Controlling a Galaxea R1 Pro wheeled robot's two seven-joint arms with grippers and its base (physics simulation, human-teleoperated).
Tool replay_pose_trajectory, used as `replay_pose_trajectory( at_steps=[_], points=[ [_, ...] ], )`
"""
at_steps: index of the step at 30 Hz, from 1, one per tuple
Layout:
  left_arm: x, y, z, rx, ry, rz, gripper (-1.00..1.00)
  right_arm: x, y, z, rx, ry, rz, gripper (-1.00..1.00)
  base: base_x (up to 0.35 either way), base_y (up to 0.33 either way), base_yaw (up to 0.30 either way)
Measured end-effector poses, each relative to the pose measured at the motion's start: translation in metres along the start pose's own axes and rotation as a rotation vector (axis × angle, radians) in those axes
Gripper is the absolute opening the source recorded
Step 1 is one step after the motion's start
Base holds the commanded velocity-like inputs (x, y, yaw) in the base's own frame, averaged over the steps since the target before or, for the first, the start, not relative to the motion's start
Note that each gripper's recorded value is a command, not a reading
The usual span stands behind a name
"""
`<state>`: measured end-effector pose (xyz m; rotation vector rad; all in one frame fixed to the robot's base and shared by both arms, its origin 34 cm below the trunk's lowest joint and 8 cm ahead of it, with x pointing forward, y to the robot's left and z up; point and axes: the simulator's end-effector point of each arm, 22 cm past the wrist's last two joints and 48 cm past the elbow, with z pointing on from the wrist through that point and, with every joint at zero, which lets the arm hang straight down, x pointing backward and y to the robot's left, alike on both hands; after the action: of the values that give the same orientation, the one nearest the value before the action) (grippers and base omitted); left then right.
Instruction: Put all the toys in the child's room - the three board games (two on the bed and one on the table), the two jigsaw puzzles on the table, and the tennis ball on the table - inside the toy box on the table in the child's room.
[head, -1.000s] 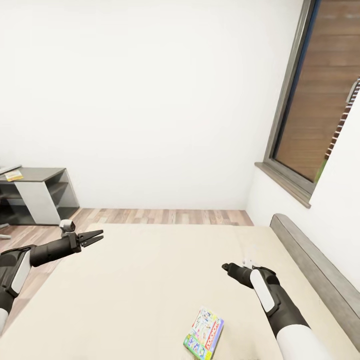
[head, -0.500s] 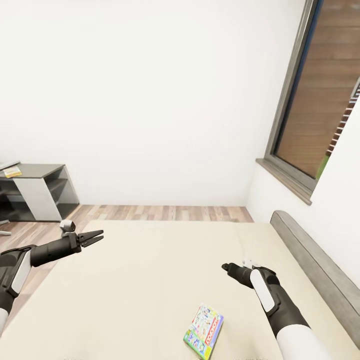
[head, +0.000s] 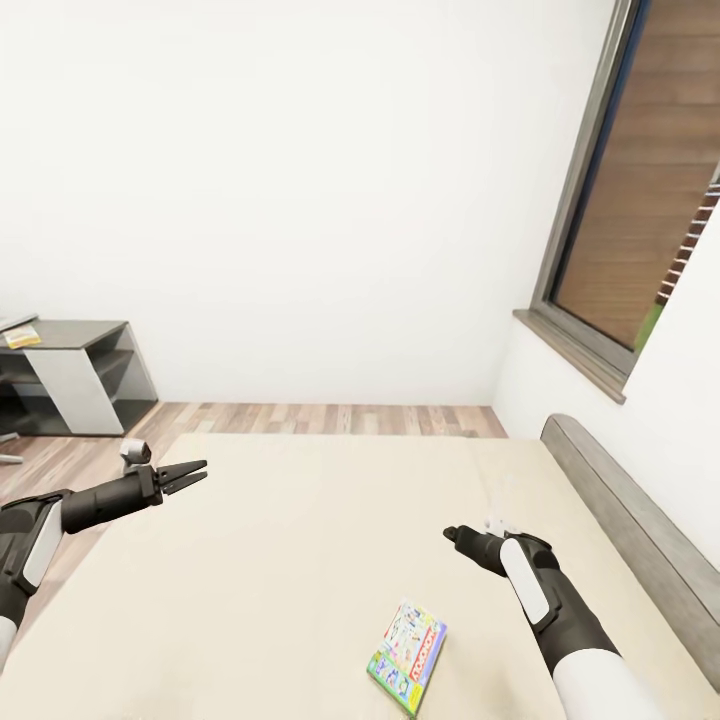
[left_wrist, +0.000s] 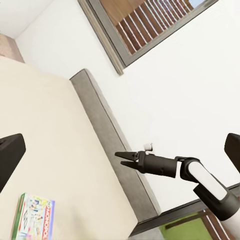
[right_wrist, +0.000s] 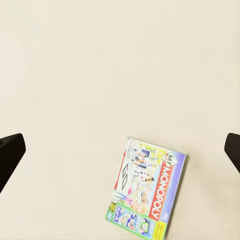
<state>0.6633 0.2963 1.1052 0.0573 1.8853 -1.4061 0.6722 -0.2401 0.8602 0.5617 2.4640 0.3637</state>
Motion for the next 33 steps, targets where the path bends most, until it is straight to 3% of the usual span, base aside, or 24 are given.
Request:
replay_pose_trajectory(
  at_steps=[33],
  points=[
    [0.014, 0.026, 0.006, -0.021, 0.02, -0.045, 1.0, 0.022, -0.009, 0.02, 0.021, 0.048, -0.01, 1.0, 0.0, 0.0, 0.0]
  ],
)
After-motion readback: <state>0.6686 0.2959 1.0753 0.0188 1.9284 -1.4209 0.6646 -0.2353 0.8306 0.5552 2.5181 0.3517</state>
